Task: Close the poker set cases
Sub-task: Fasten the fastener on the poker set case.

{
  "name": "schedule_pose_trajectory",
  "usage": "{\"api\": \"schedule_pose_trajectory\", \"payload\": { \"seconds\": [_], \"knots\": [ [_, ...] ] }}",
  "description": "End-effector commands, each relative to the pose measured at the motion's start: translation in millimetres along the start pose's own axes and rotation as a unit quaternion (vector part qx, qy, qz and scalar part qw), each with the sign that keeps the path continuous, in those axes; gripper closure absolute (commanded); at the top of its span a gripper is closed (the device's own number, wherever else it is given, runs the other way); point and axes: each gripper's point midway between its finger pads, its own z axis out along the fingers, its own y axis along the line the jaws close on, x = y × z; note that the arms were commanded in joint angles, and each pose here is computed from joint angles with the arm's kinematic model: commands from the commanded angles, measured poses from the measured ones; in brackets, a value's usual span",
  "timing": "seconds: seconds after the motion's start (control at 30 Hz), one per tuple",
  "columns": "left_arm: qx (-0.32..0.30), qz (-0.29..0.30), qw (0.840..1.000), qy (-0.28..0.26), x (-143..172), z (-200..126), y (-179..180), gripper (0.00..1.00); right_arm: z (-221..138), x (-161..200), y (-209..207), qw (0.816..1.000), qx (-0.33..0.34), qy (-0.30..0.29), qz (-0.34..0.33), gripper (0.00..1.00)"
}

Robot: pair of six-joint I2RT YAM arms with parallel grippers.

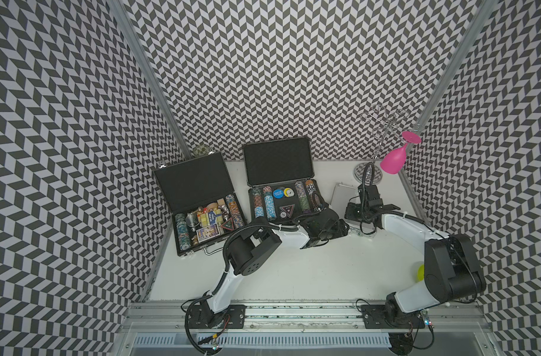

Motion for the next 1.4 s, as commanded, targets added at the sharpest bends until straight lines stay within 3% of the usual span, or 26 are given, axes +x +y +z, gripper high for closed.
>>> {"api": "schedule_pose_trajectory", "payload": {
  "seconds": [0.0,0.3,0.5,0.83,1.03,1.37],
  "knots": [
    [-0.076,-0.036,0.996,0.033,17.1,-6.0,44.6,0.32,7.2,103.4,-37.1,0.980,0.066,0.185,0.011,1.00],
    [-0.085,-0.125,0.987,0.050,20.2,-10.0,56.8,0.35,6.4,104.2,-36.8,0.981,0.064,0.183,0.015,1.00],
    [-0.027,-0.143,0.989,0.026,8.9,-18.7,31.0,0.30,6.7,103.0,-36.5,0.981,0.064,0.181,0.016,1.00],
    [0.005,-0.166,0.986,0.013,-1.0,-13.3,13.5,0.25,7.4,103.8,-35.4,0.982,0.060,0.181,0.016,1.00],
    [-0.010,-0.204,0.979,0.030,5.7,-2.9,20.0,0.25,7.2,103.6,-35.1,0.982,0.059,0.181,0.016,1.00],
    [-0.089,-0.256,0.961,0.050,16.5,-1.8,34.7,0.25,8.5,103.7,-33.5,0.982,0.054,0.182,0.018,1.00]
  ]
}}
